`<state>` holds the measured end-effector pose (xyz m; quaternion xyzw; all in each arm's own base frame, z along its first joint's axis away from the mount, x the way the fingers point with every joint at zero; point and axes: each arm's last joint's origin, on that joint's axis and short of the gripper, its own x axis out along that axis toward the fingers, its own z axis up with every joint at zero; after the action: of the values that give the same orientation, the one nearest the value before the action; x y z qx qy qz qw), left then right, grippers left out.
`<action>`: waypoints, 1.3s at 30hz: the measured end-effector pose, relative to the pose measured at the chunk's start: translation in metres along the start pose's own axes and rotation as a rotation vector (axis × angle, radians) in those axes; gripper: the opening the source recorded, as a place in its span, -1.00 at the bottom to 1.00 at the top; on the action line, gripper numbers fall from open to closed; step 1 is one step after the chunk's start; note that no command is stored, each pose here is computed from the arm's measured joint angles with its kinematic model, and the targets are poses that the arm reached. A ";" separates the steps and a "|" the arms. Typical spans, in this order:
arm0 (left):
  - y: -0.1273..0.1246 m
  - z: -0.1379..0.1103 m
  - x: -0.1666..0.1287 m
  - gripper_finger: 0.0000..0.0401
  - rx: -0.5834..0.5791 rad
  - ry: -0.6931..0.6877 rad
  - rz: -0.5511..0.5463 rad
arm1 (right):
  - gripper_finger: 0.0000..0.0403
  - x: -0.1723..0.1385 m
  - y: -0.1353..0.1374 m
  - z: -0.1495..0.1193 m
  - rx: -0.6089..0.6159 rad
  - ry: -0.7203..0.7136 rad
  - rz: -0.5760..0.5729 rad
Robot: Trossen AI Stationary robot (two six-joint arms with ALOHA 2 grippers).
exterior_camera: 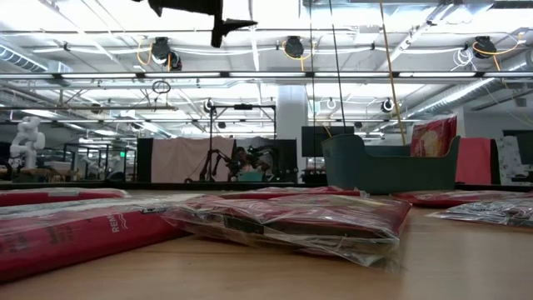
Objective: Sort popcorn bags into baskets
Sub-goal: Put the popcorn bag into the blue bin
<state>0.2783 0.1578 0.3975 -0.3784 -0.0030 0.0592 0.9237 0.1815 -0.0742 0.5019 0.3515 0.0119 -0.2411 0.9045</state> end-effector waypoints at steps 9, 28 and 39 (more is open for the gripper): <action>0.008 -0.014 0.000 0.33 -0.006 0.124 0.095 | -0.93 -0.002 -0.017 0.026 -0.093 0.168 -0.224; 0.002 -0.037 0.005 0.17 -0.007 0.251 0.145 | -0.92 0.057 -0.127 0.027 -0.118 0.702 -0.710; -0.007 -0.047 0.009 0.17 0.008 0.261 0.150 | -0.92 0.061 -0.187 0.019 0.014 0.800 -0.849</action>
<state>0.2903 0.1213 0.3686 -0.3783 0.1457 0.0785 0.9108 0.1492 -0.2315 0.3872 0.3857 0.4910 -0.4309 0.6515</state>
